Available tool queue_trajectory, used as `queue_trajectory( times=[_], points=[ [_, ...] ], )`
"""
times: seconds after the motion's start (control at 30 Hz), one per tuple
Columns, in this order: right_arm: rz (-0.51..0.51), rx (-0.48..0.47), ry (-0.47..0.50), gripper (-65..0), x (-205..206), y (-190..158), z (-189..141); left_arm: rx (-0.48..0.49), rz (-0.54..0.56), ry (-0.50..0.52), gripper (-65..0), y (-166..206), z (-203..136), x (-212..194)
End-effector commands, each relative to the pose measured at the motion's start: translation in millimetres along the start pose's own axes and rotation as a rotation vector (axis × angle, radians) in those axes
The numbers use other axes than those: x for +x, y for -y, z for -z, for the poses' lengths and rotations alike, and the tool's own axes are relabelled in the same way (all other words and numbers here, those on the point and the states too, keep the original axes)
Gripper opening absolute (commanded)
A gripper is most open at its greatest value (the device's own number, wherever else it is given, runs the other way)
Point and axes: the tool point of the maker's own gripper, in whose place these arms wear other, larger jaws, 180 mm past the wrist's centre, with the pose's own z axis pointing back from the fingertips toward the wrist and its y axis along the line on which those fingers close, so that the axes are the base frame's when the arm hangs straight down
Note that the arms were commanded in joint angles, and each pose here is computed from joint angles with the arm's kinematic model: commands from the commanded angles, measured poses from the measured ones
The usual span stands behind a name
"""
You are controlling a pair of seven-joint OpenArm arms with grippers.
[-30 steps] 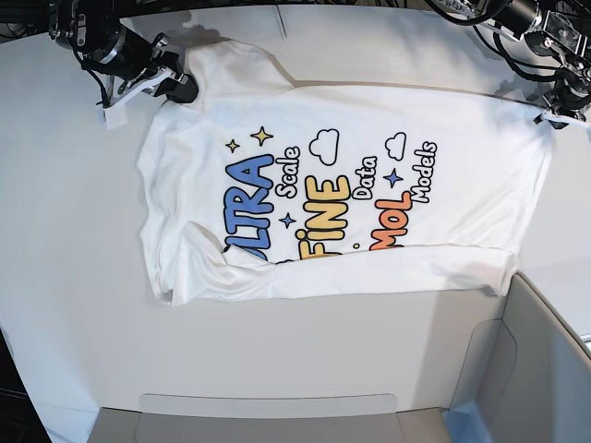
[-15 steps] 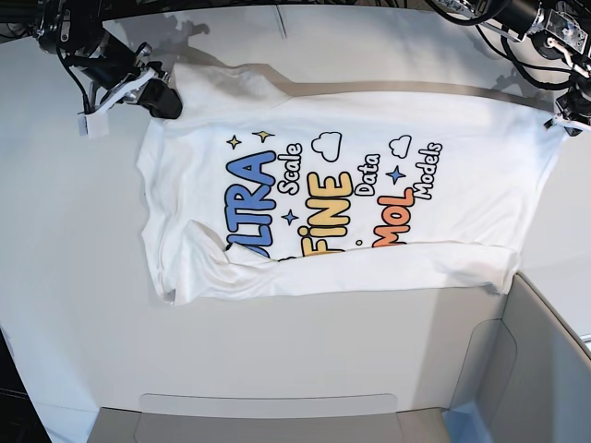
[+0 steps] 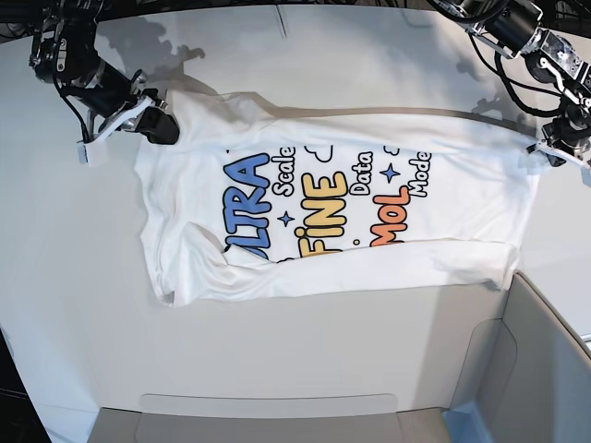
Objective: Layout the t-shirt on the table in an organized manner, then fold the t-shirt properly
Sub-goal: 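Fold the shoulder edge over toward the hem with both grippers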
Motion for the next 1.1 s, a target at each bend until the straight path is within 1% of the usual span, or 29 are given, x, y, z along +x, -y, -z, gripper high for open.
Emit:
queue_trajectory(
  times=[0.0, 0.1, 0.23, 0.43, 0.57, 0.7, 0.83, 0.93, 1.07],
  points=[
    [-0.027, 0.034, 0.033, -65.0, 13.5, -9.1, -0.5, 0.017, 0.002, 0.078, -65.0, -6.5, -6.5, 27.0],
    [-0.048, 0.047, 0.033, -65.0, 22.9, -13.3, 2.5, 0.012, -0.003, 0.092, -65.0, -4.2, -6.0, 33.3],
    [-0.076, 0.046, 0.062, -65.0, 37.5, -15.8, 4.4, 0.013, -0.003, 0.096, -65.0, -4.8, -6.4, 35.4],
    [-0.153, -0.052, 0.078, -65.0, 51.9, -3.3, 10.6, 0.0, -0.008, 0.127, -65.0, 1.7, -5.7, 49.1],
    [-0.152, -0.055, 0.061, -65.0, 52.7, 0.1, 20.2, -0.009, -0.016, 0.148, -65.0, 5.4, -5.8, 58.0],
    [-0.143, -0.056, 0.072, -65.0, 60.7, 3.5, 24.6, -0.019, -0.024, 0.174, -65.0, 10.0, -6.0, 69.3],
    [-0.162, -0.052, 0.097, -65.0, 73.4, 0.5, 24.7, -0.026, -0.031, 0.188, -65.0, 12.4, -6.0, 75.9],
    [-0.172, -0.058, 0.113, -65.0, 83.4, 1.3, 26.4, -0.048, -0.05, 0.173, -65.0, 16.6, 2.1, 74.0],
    [-0.188, -0.117, 0.117, -65.0, 92.3, 13.7, 30.7, -0.099, -0.092, 0.124, -65.0, 26.2, 21.1, 65.0]
  ],
)
